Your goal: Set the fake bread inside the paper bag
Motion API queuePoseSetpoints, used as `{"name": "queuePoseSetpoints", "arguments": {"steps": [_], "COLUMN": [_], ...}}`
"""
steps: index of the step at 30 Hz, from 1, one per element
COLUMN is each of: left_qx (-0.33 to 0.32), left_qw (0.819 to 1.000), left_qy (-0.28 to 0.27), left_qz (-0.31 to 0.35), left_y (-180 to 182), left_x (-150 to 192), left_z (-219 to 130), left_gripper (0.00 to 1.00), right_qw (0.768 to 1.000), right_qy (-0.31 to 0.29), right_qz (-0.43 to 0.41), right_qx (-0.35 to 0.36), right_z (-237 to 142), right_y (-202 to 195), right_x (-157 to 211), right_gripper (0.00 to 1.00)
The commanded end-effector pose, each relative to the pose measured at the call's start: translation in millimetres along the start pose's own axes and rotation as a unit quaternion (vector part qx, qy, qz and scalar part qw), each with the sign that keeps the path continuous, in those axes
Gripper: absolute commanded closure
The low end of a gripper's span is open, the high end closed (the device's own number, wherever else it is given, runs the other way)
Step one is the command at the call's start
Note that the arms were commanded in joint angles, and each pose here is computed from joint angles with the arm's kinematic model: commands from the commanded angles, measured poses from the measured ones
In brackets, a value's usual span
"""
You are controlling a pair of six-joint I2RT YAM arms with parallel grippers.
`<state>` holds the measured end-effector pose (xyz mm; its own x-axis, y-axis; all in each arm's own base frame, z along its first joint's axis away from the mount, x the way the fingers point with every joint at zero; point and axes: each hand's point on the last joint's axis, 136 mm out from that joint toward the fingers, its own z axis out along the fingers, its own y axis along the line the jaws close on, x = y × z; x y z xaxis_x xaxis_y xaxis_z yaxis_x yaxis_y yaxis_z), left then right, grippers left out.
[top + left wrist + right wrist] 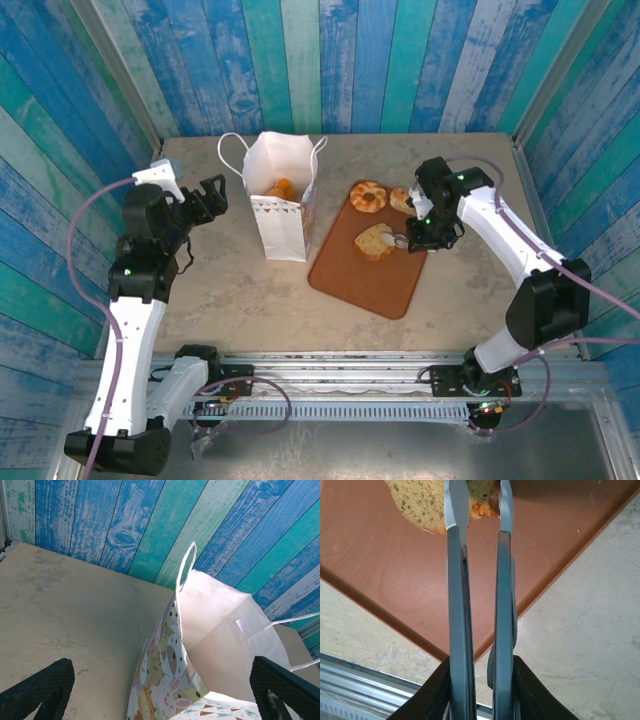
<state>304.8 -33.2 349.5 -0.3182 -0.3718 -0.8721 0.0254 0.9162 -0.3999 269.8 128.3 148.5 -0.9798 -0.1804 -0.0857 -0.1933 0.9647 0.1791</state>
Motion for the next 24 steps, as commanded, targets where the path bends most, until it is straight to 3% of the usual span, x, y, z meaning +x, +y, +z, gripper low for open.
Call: {"name": "queuePoseSetpoints", "arguments": {"steps": [1, 16, 24], "left_qx": [0.005, 0.000, -0.004], "left_qw": [1.000, 1.000, 1.000], "left_qy": [-0.013, -0.019, -0.008], "left_qz": [0.003, 0.005, 0.005], "left_y": [-3, -4, -5], "left_x": [-7, -12, -14], "left_z": [-5, -13, -14], "left_gripper": [0.06, 0.06, 0.06], "right_qw": [1.000, 0.999, 0.995], "right_qy": [0.000, -0.037, -0.075], "right_qz": [0.007, -0.003, -0.025], "right_qx": [-0.007, -0.022, -0.066], "right_z": [-6, -33, -57], "right_y": [1, 6, 26], "right_x": [10, 24, 35], "right_gripper": [0.84, 0.92, 0.93]}}
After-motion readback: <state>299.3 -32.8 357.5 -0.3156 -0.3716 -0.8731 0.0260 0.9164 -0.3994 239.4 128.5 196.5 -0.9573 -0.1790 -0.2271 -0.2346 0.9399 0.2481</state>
